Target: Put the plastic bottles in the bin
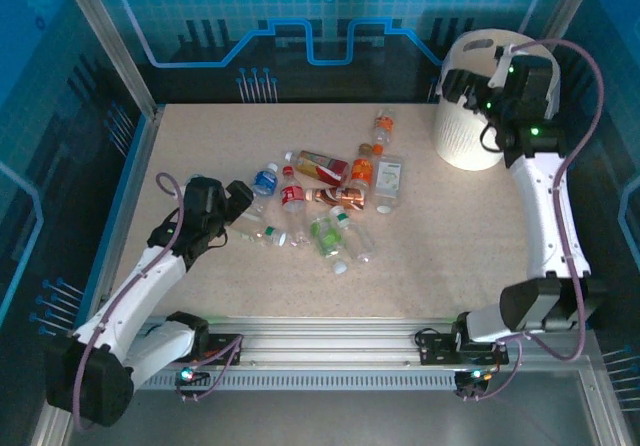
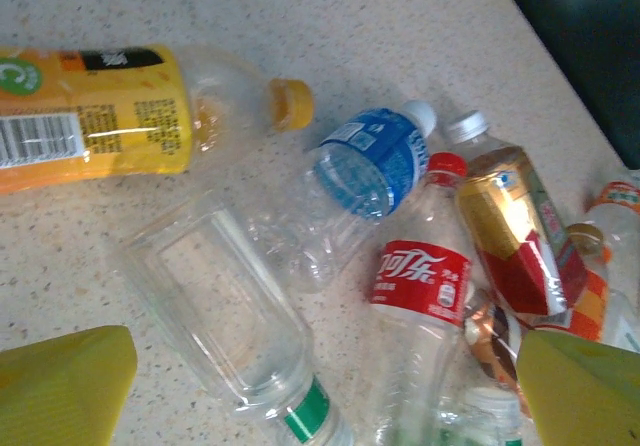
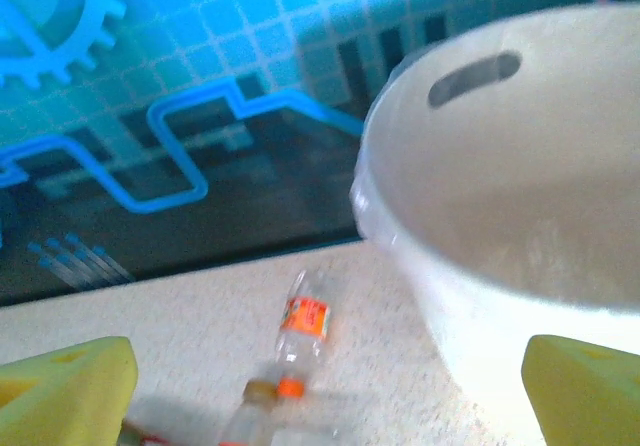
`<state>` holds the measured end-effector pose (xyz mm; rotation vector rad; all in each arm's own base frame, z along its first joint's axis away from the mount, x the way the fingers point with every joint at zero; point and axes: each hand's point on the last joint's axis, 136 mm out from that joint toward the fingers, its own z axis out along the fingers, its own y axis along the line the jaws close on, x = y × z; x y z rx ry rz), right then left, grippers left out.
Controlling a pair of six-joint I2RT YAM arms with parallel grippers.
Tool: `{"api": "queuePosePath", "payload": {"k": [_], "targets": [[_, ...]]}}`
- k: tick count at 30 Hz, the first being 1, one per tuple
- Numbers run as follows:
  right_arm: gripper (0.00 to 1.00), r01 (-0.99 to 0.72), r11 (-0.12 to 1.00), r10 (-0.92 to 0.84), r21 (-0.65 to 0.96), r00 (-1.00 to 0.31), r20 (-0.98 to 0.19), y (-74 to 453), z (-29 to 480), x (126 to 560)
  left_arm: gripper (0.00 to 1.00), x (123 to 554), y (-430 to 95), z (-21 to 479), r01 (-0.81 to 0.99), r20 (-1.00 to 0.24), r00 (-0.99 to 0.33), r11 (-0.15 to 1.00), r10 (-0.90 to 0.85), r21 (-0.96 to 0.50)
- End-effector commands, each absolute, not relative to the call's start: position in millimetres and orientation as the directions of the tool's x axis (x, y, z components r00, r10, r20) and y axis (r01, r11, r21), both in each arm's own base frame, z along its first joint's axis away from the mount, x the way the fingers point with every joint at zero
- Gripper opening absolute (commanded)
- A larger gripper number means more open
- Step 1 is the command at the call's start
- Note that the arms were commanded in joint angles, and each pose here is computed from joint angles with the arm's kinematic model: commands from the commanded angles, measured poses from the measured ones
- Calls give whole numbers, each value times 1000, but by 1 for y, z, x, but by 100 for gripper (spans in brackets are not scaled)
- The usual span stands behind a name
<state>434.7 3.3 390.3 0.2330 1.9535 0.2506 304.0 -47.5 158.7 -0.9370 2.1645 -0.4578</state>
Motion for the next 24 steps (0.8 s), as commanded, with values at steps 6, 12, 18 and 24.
{"api": "queuePosePath", "payload": {"k": [6,12,18,24], "targets": [[100,48,939,305,341,-578,-757,51,299,395,99,307,-52,154,-505,-394,-512,639,-763,-580],[100,108,954,272,281,-709,-651,77,223,392,99,308,-57,151,-494,-380,-554,660,-741,-566],[100,96,980,179,173,-802,-569,107,168,404,99,306,-57,148,-496,-376,-561,663,-738,-560],[100,95,990,132,102,-876,-464,125,123,422,99,304,-57,142,-509,-366,-569,665,-737,-547]]}}
